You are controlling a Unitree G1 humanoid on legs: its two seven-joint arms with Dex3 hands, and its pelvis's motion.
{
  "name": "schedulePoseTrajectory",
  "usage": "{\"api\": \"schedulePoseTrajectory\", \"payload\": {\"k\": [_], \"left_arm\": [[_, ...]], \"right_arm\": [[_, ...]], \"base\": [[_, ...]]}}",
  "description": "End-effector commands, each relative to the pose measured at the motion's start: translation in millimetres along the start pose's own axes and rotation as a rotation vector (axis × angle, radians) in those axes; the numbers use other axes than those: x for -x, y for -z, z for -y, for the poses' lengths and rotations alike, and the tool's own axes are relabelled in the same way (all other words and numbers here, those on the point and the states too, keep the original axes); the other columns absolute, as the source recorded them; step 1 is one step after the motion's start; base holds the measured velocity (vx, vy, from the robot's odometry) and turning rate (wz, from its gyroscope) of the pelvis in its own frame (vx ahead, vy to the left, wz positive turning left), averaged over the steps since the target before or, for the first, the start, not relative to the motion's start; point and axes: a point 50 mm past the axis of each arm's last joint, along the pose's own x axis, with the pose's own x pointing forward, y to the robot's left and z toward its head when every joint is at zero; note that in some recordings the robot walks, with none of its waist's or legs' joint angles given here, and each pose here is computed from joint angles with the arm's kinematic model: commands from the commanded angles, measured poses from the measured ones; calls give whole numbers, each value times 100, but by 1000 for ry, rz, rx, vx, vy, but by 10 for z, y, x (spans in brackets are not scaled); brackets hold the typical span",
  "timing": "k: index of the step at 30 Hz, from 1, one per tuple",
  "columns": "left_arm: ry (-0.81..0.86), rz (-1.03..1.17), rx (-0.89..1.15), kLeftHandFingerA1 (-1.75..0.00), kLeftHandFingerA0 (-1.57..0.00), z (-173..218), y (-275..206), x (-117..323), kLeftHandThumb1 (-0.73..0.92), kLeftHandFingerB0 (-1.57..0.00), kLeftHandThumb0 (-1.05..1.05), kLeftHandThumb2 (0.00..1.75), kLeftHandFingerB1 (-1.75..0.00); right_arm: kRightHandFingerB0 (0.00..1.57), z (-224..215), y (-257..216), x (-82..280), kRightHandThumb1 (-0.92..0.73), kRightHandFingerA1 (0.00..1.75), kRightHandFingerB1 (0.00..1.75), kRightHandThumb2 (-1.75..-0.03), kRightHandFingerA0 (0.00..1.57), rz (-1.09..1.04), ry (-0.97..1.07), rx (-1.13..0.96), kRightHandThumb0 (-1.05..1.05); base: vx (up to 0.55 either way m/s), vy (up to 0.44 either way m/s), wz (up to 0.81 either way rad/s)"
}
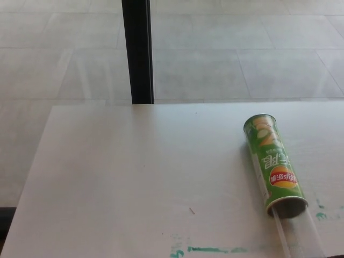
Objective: Use the right hand as a fist to push the chips tray inside its container kept in the middle of the desk
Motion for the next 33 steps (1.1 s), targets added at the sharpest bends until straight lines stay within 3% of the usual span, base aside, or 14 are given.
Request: {"api": "schedulePoseTrajectory", "payload": {"k": [1, 2, 3, 14, 18, 21, 22, 23, 24, 25, 33], "left_arm": [[-5, 28, -34, -90, -10, -67, -79, 29, 69, -7, -92, 162, -63], [-13, 31, -26, -89, -10, -62, -76, 23, 68, -8, -92, 161, -63], [-16, 25, -31, -90, -11, -71, -67, 17, 67, -8, -93, 161, -64], [-8, 19, -26, -85, -6, -78, -82, 11, 69, -8, -89, 161, -61], [-8, 21, -27, -90, -12, -81, -89, 19, 69, -9, -89, 162, -64], [-19, 16, -32, -89, -11, -81, -88, 15, 68, -9, -89, 162, -64], [-17, 17, -42, -88, -10, -94, -80, 21, 69, -9, -89, 162, -63], [-15, 18, -46, -87, -9, -102, -77, 24, 68, -9, -90, 161, -63], [-22, 17, -43, -87, -11, -102, -77, 23, 67, -9, -89, 159, -63], [-24, 17, -44, -87, -11, -102, -78, 24, 67, -9, -88, 159, -62], [-20, 26, -33, -91, -12, -136, -78, 46, 65, -9, -92, 162, -65]], "right_arm": [[77, -120, -45, 34, -63, 87, 73, -106, 85, 106, -91, 106, -51], [76, -134, -23, 22, -62, 87, 73, -105, 84, 107, -105, 107, -49], [83, -165, -7, 5, -77, 89, 58, -63, 89, 94, -133, 129, -56], [82, -326, 241, -48, -77, 78, 56, -63, 95, 60, -313, 373, -60], [80, -326, 312, -114, -82, 91, 59, -64, 96, 31, -358, 427, -63], [80, -320, 349, -146, -82, 92, 58, -64, 97, 18, -380, 471, -62], [81, -321, 380, -174, -82, 101, 56, -64, 99, 3, -390, 498, -63], [73, -317, 400, -194, -65, 102, 65, -96, 97, -12, -411, 540, -69], [71, -316, 411, -203, -65, 103, 64, -95, 96, -34, -435, 567, -69], [76, -316, 420, -205, -83, 95, 54, -65, 95, -42, -441, 578, -64], [77, -333, 551, -263, -83, 80, 53, -65, 96, -100, -491, 712, -65]], "base": [[0, 0, 0], [0, 0, 0], [0, 0, 0], [0, 0, 0], [0, 0, 0], [0, 0, 0], [0, 0, 0], [0, 0, 0], [0, 0, 0], [0, 0, 0], [0, 0, 0]]}}
